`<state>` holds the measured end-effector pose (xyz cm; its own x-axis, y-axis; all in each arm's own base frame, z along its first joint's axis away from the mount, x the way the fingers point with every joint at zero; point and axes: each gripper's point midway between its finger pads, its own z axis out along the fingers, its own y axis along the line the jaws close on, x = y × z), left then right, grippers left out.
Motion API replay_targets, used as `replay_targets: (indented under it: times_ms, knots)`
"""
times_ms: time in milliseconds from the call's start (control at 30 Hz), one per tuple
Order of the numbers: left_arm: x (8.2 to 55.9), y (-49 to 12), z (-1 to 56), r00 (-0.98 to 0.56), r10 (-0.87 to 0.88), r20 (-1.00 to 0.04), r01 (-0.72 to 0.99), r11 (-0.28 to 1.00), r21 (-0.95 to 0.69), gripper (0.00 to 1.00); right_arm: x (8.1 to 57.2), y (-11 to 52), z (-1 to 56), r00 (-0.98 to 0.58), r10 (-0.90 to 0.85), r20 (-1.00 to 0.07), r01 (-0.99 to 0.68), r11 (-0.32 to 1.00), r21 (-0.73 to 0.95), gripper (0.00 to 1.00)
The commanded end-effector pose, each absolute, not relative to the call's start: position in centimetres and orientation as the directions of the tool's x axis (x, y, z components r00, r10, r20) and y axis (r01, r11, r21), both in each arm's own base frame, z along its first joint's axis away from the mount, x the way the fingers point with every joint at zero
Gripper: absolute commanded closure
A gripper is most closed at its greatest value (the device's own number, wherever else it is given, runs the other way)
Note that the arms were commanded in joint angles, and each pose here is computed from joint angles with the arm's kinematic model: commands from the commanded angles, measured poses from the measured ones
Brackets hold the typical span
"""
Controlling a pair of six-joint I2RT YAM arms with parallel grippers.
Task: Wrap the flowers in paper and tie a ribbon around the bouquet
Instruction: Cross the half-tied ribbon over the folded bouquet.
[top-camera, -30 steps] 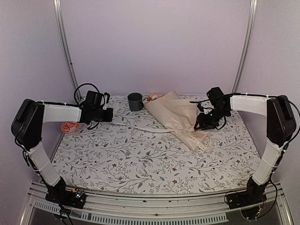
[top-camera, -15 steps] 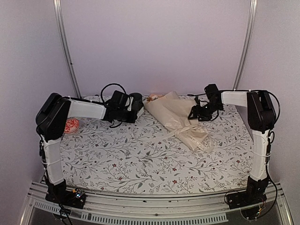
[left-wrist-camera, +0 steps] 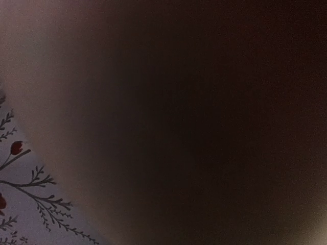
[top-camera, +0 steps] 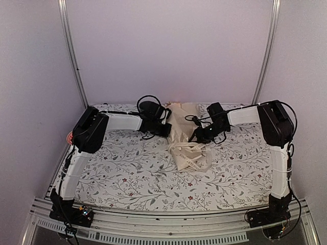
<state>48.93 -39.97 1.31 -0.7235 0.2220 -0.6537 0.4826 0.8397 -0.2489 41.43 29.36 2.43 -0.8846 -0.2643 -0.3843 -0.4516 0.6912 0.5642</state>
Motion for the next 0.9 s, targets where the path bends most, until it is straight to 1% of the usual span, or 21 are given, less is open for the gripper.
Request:
replay_targets:
  times_ms: [0, 67, 167, 267, 400, 500, 567, 667, 800, 867]
  knots:
    - [43.6, -40.1, -1.2, -0.761, 0.300, -0.575, 0.511, 0.823, -0.248, 1.00, 36.2, 32.3, 2.8, -0.889, -0.306, -0.339, -0.456, 0.630, 0.628, 0.60]
    - [41.8, -39.7, -0.9, -0.762, 0.292, -0.578, 0.515, 0.815, -0.266, 1.00, 34.3, 33.2, 3.3, -0.885, -0.313, -0.343, -0.465, 0.609, 0.643, 0.60]
    - [39.2, -39.3, 0.0, -0.757, 0.283, -0.589, 0.523, 0.803, -0.285, 1.00, 32.2, 33.0, 3.7, -0.896, -0.298, -0.330, -0.444, 0.617, 0.649, 0.60]
    - [37.6, -38.7, 0.6, -0.748, 0.276, -0.604, 0.528, 0.799, -0.289, 1.00, 32.1, 31.2, 3.9, -0.917, -0.239, -0.318, -0.391, 0.693, 0.606, 0.57]
    - [38.4, -38.1, 2.0, -0.721, 0.281, -0.634, 0.534, 0.808, -0.249, 1.00, 33.4, 28.5, 6.2, -0.916, -0.185, -0.357, -0.353, 0.792, 0.498, 0.51]
    - [39.3, -37.6, 2.5, -0.705, 0.297, -0.645, 0.536, 0.818, -0.209, 1.00, 34.4, 26.8, 8.6, -0.902, -0.155, -0.402, -0.330, 0.849, 0.413, 0.39]
    - [39.8, -37.2, 2.7, -0.702, 0.295, -0.648, 0.528, 0.826, -0.197, 1.00, 34.4, 25.8, 9.1, -0.905, -0.144, -0.401, -0.305, 0.876, 0.374, 0.32]
    - [40.5, -36.3, 2.9, -0.704, 0.288, -0.649, 0.513, 0.838, -0.185, 1.00, 33.4, 24.2, 8.6, -0.925, -0.139, -0.352, -0.259, 0.911, 0.320, 0.29]
    - [40.5, -35.9, 3.2, -0.699, 0.292, -0.653, 0.514, 0.839, -0.176, 1.00, 33.1, 22.0, 10.3, -0.914, -0.109, -0.391, -0.205, 0.955, 0.214, 0.29]
    - [40.5, -35.8, 3.2, -0.698, 0.293, -0.653, 0.514, 0.840, -0.174, 1.00, 32.1, 21.8, 11.3, -0.900, -0.133, -0.415, -0.210, 0.967, 0.146, 0.31]
